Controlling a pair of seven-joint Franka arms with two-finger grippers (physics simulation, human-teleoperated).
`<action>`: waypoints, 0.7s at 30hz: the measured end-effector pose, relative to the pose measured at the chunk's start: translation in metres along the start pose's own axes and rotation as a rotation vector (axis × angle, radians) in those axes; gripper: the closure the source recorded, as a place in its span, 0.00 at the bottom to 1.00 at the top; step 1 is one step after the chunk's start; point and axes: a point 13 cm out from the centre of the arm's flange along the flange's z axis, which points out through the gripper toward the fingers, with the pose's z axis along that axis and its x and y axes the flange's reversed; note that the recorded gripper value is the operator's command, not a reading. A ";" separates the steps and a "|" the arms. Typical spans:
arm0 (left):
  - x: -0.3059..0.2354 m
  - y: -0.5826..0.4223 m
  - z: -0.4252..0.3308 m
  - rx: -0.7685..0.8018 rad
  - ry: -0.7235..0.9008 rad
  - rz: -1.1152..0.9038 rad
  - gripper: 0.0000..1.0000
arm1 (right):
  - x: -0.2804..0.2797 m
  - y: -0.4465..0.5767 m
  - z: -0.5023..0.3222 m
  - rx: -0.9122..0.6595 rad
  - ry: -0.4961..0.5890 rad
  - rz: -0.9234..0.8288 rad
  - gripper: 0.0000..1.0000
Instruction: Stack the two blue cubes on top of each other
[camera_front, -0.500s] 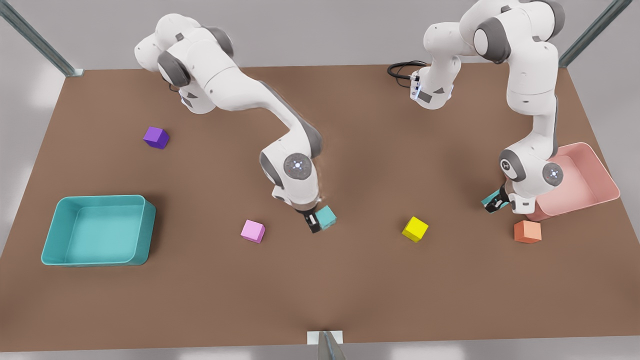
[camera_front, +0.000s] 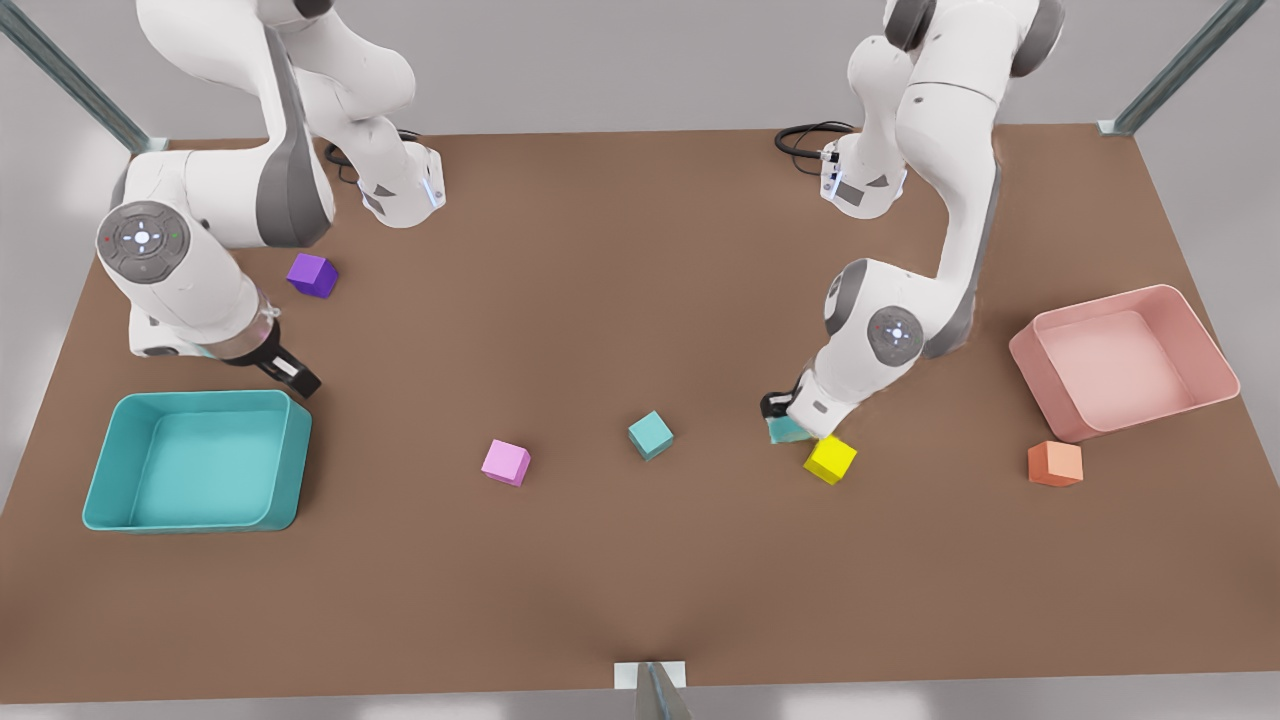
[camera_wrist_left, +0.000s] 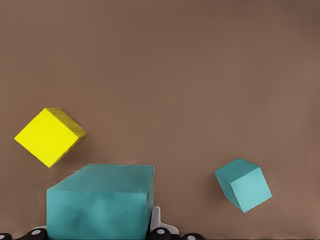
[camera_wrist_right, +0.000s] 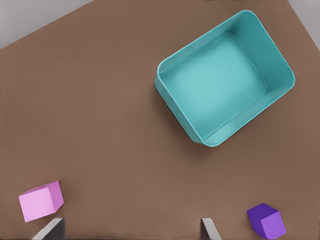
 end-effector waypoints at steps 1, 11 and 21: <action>0.018 -0.039 0.015 -0.011 0.021 0.042 0.39 | -0.001 -0.002 -0.001 -0.005 0.002 -0.034 0.00; 0.037 -0.137 0.106 -0.072 0.076 -0.047 0.39 | 0.003 -0.002 0.002 -0.004 0.026 -0.330 0.00; 0.028 -0.158 0.123 -0.058 0.072 -0.182 0.39 | 0.002 0.001 0.004 -0.002 0.030 -0.501 0.00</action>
